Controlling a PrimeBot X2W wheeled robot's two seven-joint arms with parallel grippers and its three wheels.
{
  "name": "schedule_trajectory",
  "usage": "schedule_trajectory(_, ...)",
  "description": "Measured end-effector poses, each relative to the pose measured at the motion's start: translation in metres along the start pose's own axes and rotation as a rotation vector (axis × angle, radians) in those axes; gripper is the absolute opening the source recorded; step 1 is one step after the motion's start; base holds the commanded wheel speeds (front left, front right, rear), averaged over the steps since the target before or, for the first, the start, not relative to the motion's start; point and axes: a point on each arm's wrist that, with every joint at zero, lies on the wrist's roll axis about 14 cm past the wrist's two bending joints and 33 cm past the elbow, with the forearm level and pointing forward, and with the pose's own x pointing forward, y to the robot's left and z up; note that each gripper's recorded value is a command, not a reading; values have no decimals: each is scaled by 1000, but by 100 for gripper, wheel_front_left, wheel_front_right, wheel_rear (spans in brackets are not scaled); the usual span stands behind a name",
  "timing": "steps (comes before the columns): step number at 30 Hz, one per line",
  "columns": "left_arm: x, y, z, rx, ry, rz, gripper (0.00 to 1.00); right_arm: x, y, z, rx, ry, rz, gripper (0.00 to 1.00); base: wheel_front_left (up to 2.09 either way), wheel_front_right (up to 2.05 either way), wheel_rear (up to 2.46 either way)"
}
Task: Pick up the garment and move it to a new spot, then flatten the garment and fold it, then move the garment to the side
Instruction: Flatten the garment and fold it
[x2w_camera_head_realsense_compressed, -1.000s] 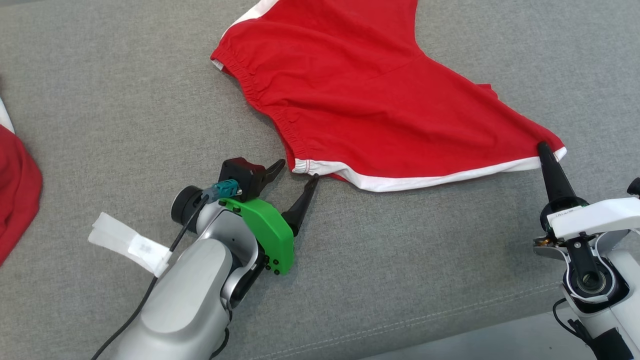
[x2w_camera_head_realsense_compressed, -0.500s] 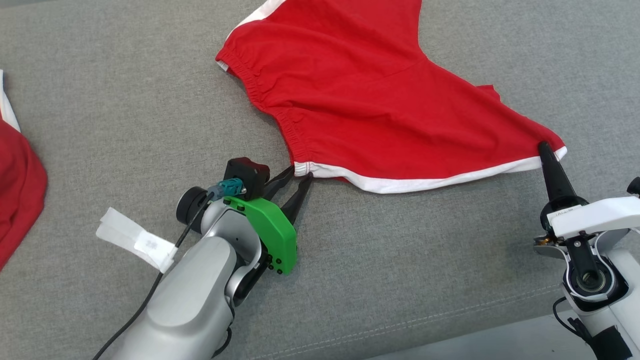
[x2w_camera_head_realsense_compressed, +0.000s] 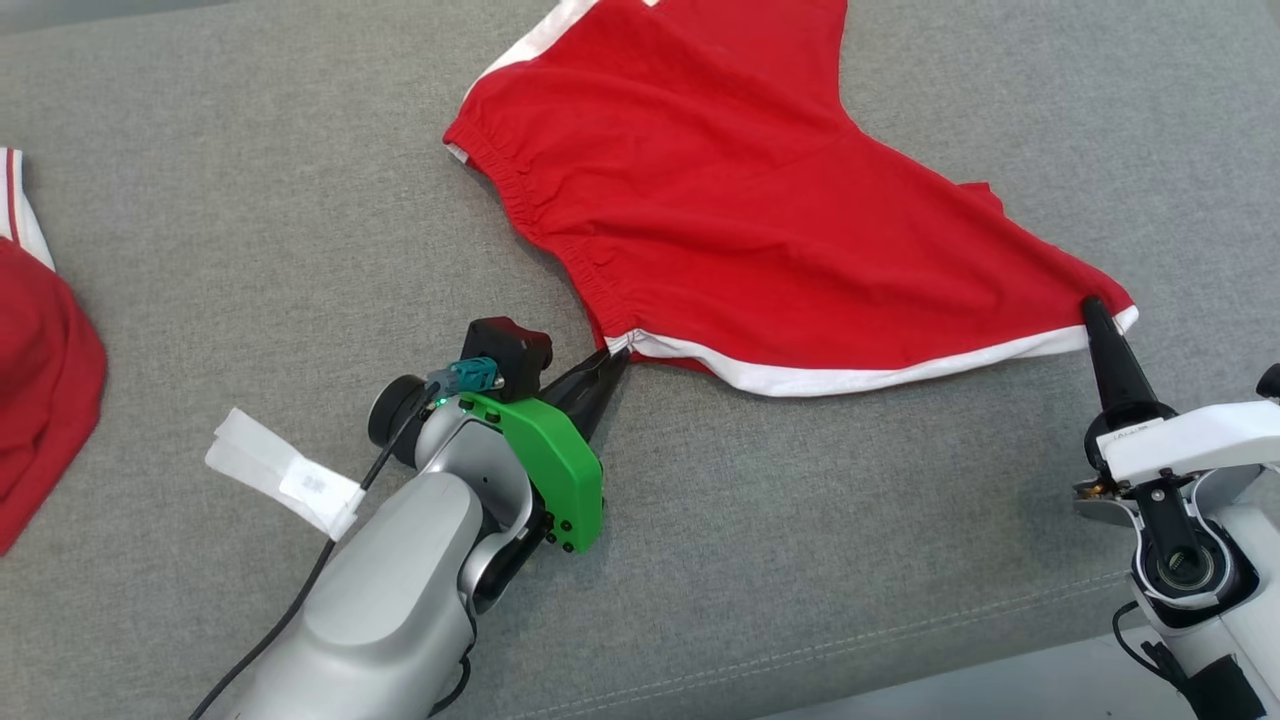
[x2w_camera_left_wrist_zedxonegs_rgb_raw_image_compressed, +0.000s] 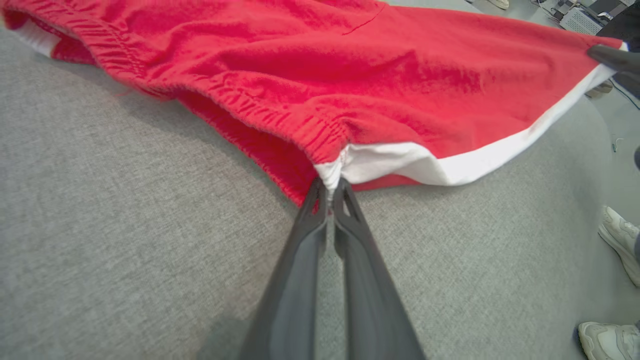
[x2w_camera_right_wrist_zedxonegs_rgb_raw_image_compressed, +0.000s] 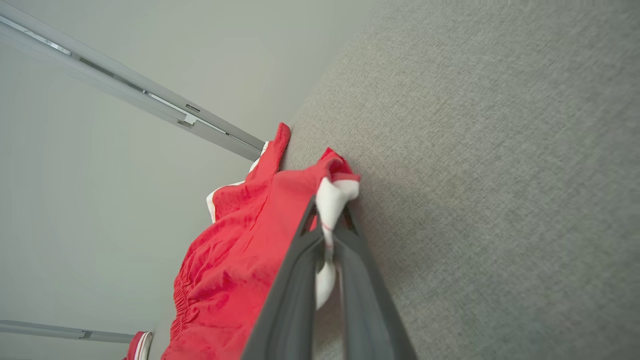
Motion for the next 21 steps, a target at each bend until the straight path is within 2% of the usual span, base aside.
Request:
schedule_trajectory(6, -8, -8, -2, -50, 20, -7, 0, -5, -1, -1, -71, 30, 18, 0, 0, 0, 0)
schedule_trajectory(14, -38, -29, -30, -196, 82, -22, 0, -34, -20, -37, -141, 200, -7, 0, 0, 0, 0)
schedule_trajectory(21, -75, -10, -35, -265, 62, 50, 0, -58, -27, -58, -141, 301, -5, 0, 0, 0, 0)
